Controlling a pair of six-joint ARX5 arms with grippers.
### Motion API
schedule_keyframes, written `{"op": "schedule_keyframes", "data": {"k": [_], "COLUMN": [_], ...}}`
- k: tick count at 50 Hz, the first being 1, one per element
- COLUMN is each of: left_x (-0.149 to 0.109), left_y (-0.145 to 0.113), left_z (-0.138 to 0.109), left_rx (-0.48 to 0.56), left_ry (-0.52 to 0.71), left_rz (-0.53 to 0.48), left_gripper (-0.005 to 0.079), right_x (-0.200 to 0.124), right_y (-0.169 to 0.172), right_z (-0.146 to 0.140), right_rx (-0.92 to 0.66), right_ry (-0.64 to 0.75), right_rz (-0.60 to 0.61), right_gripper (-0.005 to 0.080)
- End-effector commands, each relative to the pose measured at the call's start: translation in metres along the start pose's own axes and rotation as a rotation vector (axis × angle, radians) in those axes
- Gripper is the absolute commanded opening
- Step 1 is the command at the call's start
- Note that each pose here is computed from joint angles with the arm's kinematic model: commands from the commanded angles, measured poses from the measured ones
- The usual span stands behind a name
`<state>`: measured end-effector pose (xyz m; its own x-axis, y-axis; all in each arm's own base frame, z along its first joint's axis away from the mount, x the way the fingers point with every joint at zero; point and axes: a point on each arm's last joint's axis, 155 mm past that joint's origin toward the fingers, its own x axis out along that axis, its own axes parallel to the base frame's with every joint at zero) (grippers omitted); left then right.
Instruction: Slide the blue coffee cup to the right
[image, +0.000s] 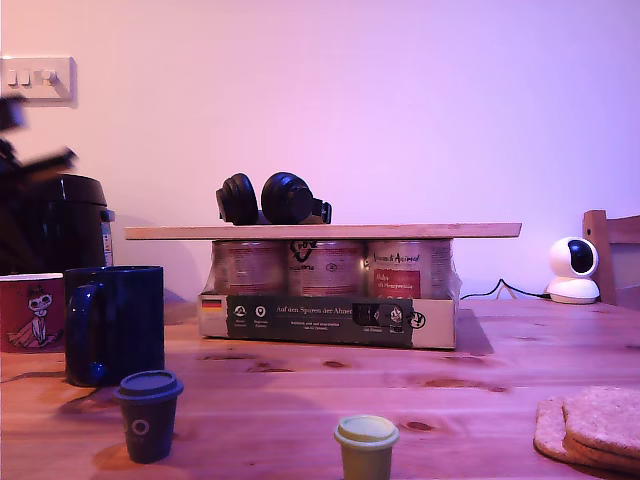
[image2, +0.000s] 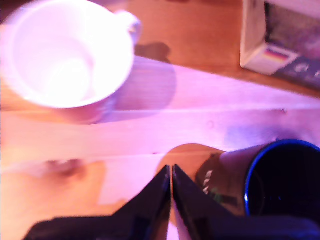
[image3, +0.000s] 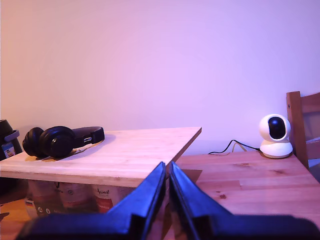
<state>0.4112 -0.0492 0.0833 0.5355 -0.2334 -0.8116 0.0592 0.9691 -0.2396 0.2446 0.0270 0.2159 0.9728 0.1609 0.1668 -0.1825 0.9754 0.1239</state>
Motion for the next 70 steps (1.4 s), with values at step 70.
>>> {"op": "schedule_keyframes", "data": {"k": [70], "left_x": [0.048], "left_y": [-0.069], "left_z": [-0.034], "left_rx": [0.202], "left_ry": [0.107], "left_rz": [-0.023], "left_gripper": [-0.002], "right_x": [0.0], "right_y": [0.0], "right_z": [-0.002], "right_rx": [0.004], "right_ry": [-0.003], "right_rz": [0.003], "right_gripper": [-0.0011]}}
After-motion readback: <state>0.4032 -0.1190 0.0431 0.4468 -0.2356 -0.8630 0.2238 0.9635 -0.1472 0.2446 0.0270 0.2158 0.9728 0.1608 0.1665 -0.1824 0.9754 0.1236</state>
